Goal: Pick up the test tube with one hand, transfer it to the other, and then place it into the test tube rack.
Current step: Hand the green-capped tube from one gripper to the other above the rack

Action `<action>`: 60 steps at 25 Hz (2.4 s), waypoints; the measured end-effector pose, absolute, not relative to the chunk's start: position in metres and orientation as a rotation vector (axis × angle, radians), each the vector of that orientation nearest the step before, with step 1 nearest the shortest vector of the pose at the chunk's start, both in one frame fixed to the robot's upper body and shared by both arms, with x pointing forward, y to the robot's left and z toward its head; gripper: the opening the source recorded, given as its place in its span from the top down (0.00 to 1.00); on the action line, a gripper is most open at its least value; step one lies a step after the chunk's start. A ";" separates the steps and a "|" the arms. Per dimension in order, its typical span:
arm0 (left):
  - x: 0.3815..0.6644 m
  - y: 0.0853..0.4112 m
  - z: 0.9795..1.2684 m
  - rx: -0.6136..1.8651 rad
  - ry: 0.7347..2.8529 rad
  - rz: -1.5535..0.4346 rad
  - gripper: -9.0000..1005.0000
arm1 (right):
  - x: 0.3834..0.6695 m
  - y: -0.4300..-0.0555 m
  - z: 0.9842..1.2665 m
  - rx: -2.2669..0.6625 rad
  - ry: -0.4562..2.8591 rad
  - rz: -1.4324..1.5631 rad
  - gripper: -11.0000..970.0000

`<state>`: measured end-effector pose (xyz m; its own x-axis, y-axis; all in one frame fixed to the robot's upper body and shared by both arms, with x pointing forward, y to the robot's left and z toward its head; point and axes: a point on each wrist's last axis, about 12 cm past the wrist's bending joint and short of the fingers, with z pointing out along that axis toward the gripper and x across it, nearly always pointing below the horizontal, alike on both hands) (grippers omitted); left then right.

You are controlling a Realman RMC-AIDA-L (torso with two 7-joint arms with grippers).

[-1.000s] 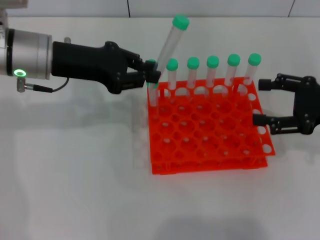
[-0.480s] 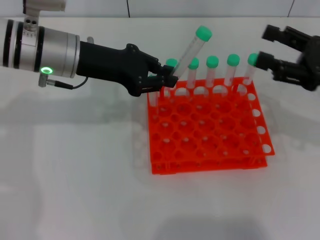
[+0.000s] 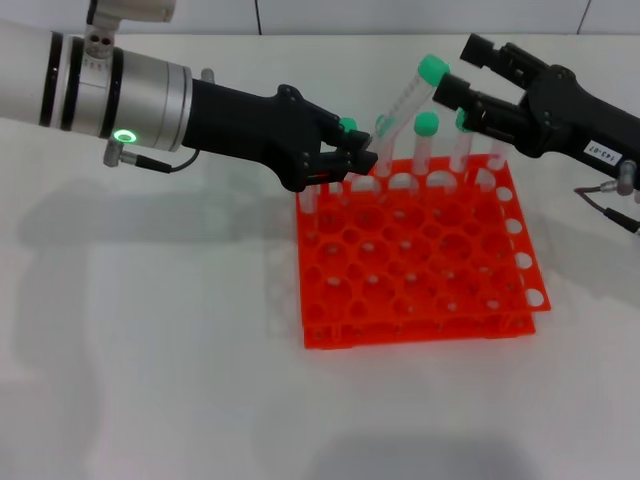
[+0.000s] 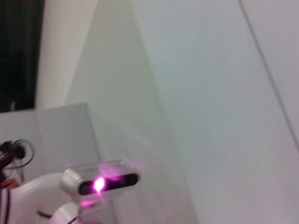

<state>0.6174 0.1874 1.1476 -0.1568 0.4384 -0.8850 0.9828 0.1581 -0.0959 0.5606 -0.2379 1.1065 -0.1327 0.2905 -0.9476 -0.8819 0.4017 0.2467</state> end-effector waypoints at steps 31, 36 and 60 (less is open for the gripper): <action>0.617 0.176 1.147 1.383 1.687 -0.941 0.78 | 0.560 -0.218 1.102 -0.621 1.303 1.122 0.10; 0.617 0.176 1.146 1.379 1.689 -0.938 0.77 | 0.560 -0.216 1.102 -0.625 1.302 1.126 0.14; 0.615 0.171 1.148 1.379 1.713 -0.958 0.77 | 0.565 -0.216 1.102 -0.610 1.325 1.110 0.72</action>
